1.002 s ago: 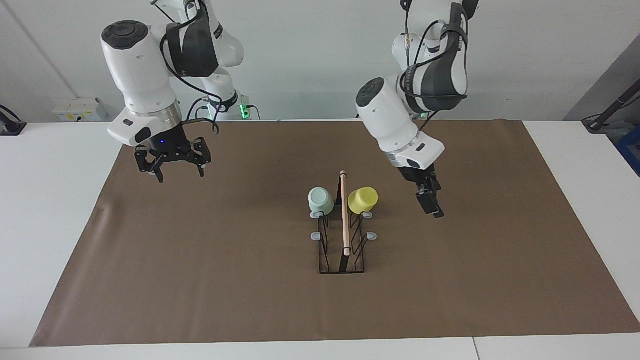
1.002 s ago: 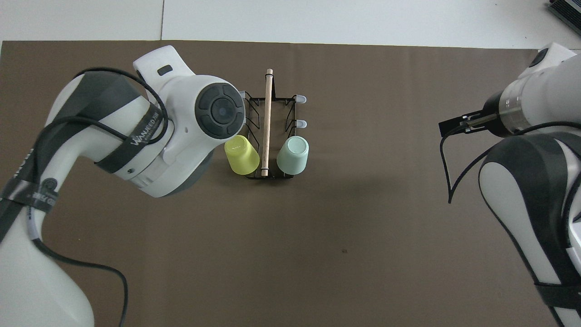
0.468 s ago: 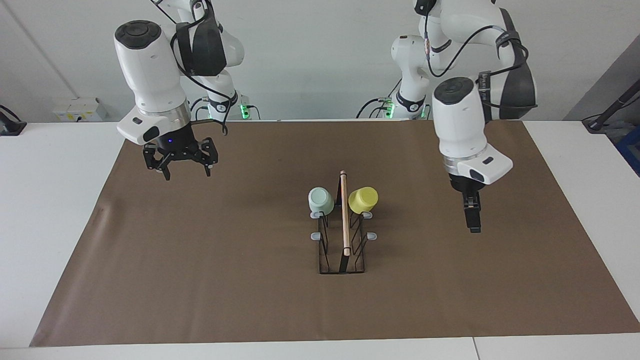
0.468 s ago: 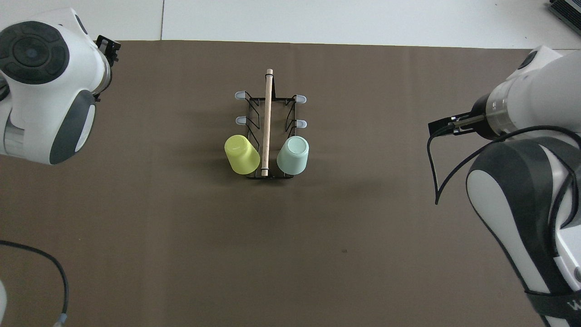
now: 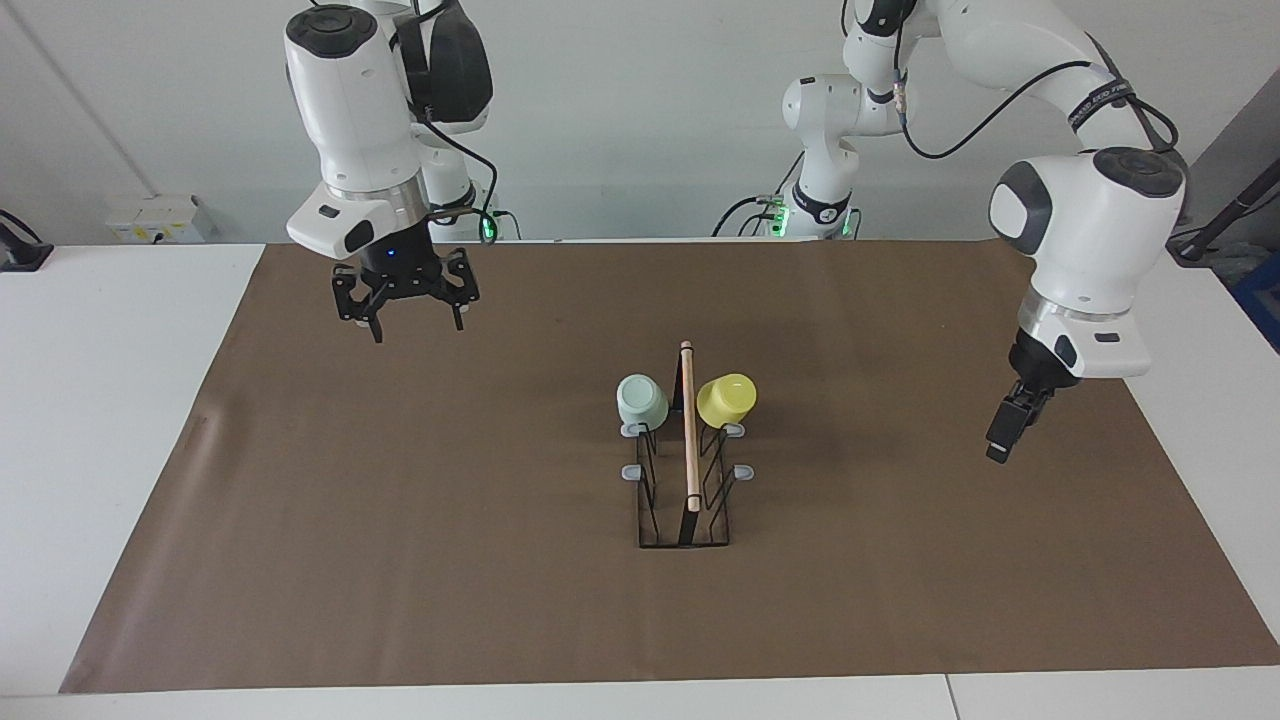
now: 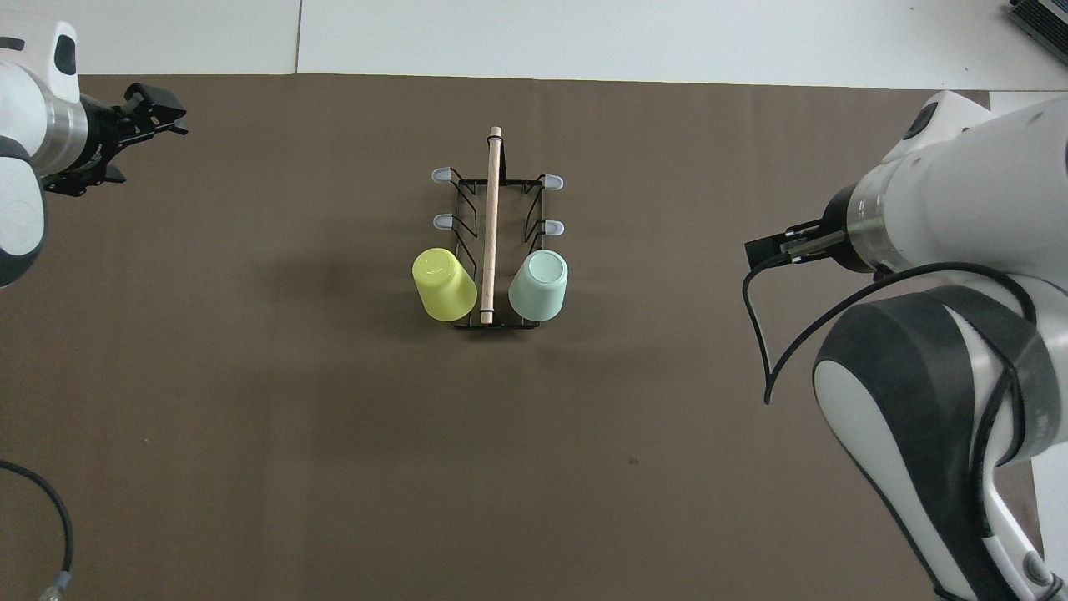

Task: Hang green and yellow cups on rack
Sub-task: 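Open the left gripper and withdraw it from the rack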

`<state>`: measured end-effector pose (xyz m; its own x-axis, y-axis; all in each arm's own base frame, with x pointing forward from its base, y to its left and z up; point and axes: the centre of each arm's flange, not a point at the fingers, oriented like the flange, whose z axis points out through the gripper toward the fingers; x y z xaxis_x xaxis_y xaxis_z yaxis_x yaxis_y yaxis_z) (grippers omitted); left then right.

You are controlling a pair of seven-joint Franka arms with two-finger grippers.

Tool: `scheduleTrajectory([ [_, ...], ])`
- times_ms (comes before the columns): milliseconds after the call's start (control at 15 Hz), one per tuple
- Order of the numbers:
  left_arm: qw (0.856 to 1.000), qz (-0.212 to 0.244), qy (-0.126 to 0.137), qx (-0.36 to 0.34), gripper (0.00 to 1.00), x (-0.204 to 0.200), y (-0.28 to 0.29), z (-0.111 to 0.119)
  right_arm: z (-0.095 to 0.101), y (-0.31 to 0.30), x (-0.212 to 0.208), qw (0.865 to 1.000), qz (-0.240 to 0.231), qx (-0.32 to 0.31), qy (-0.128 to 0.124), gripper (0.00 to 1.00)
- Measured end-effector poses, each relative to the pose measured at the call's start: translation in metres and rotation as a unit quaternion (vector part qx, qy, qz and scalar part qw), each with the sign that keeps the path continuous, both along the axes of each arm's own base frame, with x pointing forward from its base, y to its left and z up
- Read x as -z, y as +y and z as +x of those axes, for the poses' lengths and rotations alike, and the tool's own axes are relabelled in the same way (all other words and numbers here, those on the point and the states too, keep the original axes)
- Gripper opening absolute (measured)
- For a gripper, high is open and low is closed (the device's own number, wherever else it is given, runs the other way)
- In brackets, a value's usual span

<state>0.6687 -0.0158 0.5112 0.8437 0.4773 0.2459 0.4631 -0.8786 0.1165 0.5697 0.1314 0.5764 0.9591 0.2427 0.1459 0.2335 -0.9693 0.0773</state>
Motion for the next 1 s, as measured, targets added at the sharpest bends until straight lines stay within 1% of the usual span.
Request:
scheduleTrajectory([
  [67,0.999,0.010,0.014,0.046,1.00,-0.003,0.005,-0.005,-0.002,0.001,-0.003,1.000,-0.007,-0.002,-0.002,1.00],
  [134,0.995,0.017,0.034,0.093,1.00,-0.008,0.007,-0.012,-0.004,-0.006,-0.006,1.000,-0.016,0.003,-0.001,1.00],
  [267,0.977,0.025,0.088,0.191,1.00,-0.024,0.004,-0.037,0.000,-0.044,-0.011,0.999,-0.024,0.038,-0.004,1.00],
  [334,0.968,0.026,0.110,0.225,1.00,-0.035,0.001,-0.051,0.004,-0.071,-0.011,0.998,-0.025,0.062,-0.003,1.00],
  [401,0.961,0.026,0.125,0.247,1.00,-0.047,-0.005,-0.064,0.006,-0.095,-0.010,0.996,-0.025,0.080,-0.002,1.00],
  [535,0.953,0.027,0.142,0.268,1.00,-0.072,-0.016,-0.087,0.007,-0.117,-0.009,0.995,-0.025,0.098,0.000,1.00],
  [735,0.947,0.027,0.156,0.278,1.00,-0.105,-0.020,-0.118,0.006,-0.099,-0.009,0.996,-0.025,0.082,-0.001,1.00],
  [869,0.948,0.028,0.151,0.278,1.00,-0.120,-0.018,-0.129,0.003,-0.073,-0.010,0.998,-0.025,0.062,-0.002,1.00],
  [1002,0.949,0.029,0.147,0.276,1.00,-0.124,-0.015,-0.131,0.001,-0.060,-0.012,0.998,-0.023,0.052,-0.002,1.00],
])
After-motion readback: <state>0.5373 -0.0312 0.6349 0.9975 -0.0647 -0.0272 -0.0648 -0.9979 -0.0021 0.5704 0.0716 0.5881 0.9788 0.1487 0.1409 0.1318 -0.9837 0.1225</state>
